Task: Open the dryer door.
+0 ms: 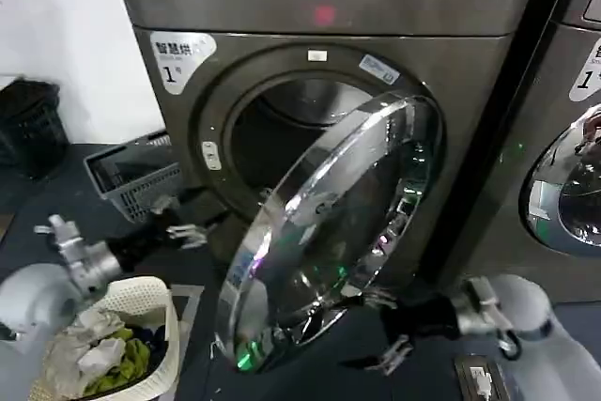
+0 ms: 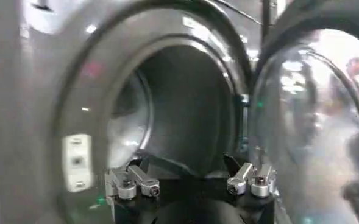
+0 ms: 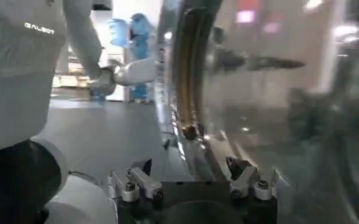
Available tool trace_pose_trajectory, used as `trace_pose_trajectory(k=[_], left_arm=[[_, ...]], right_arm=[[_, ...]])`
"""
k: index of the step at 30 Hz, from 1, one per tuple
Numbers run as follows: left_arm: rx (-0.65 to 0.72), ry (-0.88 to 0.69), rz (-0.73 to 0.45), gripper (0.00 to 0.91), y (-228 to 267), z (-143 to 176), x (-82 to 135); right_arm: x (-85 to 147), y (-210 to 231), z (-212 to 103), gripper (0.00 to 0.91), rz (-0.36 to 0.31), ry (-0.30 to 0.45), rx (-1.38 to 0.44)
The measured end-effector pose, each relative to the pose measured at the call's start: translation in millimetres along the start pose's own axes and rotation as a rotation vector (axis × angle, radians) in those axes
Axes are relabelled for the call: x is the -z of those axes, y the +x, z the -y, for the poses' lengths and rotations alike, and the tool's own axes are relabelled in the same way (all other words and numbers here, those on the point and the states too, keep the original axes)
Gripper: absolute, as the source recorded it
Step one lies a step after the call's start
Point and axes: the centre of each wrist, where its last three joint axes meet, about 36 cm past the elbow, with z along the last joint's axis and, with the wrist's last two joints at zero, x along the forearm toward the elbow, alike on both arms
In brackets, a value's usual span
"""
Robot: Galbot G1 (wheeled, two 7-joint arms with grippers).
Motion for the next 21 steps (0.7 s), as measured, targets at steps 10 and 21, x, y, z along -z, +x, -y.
trace_pose_trajectory(k=[10, 21], left_arm=[[-0.181, 0.013, -0.022, 0.907, -40, 31, -9], [-0.350, 0.004, -0.011, 0.907, -78, 62, -1]], right_arm=[[-14, 104, -49, 0.907, 0.000, -0.020, -0.422], [2, 170, -139, 0.907, -0.015, 0.050, -1.098]])
